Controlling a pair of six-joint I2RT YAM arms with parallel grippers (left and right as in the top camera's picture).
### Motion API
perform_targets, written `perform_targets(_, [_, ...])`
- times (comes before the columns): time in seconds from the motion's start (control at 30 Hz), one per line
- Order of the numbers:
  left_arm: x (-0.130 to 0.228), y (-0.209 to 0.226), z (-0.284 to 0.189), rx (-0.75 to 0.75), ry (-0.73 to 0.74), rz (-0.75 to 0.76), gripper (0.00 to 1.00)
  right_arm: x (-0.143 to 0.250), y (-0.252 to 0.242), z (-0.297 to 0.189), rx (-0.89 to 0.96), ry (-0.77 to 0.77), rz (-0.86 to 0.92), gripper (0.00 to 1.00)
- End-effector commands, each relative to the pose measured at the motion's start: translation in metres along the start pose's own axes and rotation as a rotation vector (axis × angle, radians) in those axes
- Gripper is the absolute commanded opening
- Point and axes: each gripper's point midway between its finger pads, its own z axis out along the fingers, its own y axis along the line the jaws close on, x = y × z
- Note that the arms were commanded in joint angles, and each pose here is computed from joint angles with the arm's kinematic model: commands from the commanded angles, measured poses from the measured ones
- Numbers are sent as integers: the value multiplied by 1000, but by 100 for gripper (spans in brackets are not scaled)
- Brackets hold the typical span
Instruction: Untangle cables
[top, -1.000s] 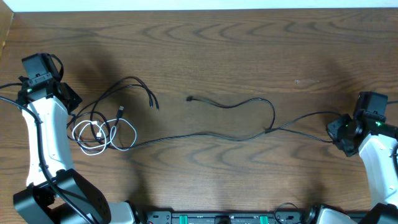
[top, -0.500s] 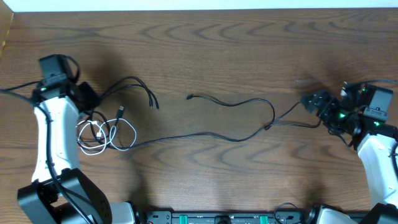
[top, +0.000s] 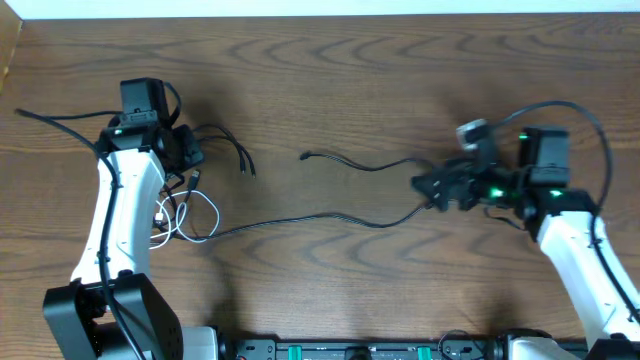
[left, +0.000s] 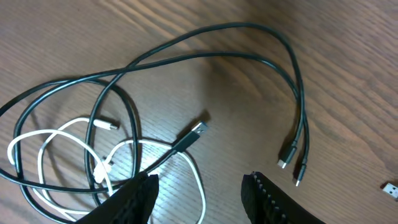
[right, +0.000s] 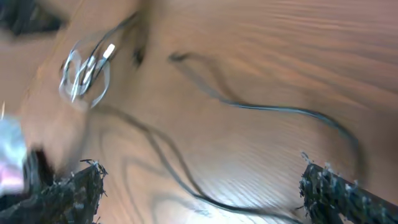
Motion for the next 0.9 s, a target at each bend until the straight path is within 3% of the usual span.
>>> perform_targets(0.0, [1,-2,-5,8,-11,5,48,2,31,18,-72,29,-266,99])
perform_targets(0.1, [1,-2,-5,8,-11,5,51,4,36,32,-16,57,-342,96])
perform_targets(0.23, [1,-2,-5,8,-11,5,64,17,43,54,41,128,-487,90])
perform_targets(0.3, [1,-2,-5,8,-11,6,99,22,44,64,60,155,-537,90])
perform_targets(0.33, [1,-2,-5,8,-11,5,99,28,46,72,54,175,-549,90])
perform_targets(0.37, [1,-2,-5,8,-11,5,98,33,48,77,42,190,-551,99])
perform_targets(0.87, [1,-2,-5,8,-11,6,98,78,19,143,32,312,-538,99])
